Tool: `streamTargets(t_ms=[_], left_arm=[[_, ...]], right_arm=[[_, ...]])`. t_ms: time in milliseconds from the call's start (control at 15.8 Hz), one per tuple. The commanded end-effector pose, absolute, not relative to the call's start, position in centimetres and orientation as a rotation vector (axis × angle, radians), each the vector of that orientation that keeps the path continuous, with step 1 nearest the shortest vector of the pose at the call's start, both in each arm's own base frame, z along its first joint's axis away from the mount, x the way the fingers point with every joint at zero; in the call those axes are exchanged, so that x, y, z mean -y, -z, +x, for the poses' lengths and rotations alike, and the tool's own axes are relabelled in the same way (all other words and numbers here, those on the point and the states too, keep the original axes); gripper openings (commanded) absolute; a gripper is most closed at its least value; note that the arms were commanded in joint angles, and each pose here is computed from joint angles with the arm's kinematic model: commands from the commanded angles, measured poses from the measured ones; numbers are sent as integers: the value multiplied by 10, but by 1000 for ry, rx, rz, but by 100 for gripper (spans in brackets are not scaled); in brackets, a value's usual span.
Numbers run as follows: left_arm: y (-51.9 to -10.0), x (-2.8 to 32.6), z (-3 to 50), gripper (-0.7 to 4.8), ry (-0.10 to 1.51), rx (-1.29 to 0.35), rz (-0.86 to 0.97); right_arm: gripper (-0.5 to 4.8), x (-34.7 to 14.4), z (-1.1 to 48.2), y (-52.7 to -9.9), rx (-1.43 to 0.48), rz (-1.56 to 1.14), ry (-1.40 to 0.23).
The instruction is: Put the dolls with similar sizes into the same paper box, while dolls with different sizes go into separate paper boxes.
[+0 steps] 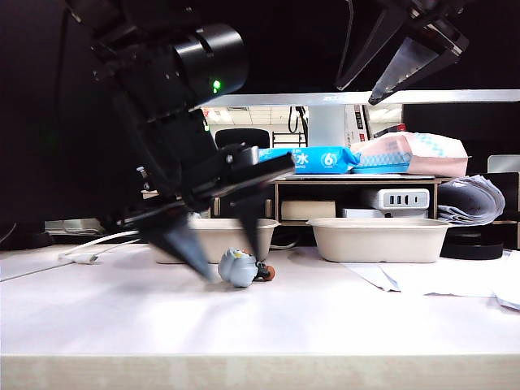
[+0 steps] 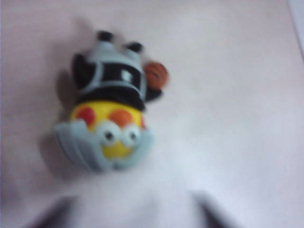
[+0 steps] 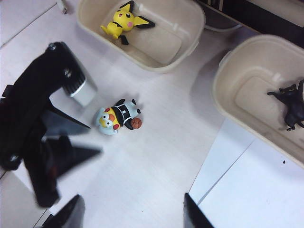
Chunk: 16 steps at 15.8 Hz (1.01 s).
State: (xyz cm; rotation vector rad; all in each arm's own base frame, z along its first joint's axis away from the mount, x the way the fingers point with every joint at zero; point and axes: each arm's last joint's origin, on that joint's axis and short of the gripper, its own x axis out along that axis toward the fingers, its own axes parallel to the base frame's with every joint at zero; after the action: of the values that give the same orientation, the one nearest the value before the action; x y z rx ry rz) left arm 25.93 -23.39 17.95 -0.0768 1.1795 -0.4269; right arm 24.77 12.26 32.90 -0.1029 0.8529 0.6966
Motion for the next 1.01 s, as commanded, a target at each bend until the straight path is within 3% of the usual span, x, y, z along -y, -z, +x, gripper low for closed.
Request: streamTargets(t_ms=[63, 317, 633, 1013], left_arm=[[-199, 229, 254, 479, 496, -1126, 5], [-220, 226, 267, 479, 508, -961, -32], [-192, 231, 277, 479, 571, -1051, -31], [-195, 234, 283, 479, 601, -978, -36]], right_arm=[[269, -123, 248, -331, -833, -107, -703], [269, -123, 248, -332, -822, -106, -705], [269, -123, 247, -331, -836, -107, -704], [268, -123, 248, -332, -829, -107, -704]])
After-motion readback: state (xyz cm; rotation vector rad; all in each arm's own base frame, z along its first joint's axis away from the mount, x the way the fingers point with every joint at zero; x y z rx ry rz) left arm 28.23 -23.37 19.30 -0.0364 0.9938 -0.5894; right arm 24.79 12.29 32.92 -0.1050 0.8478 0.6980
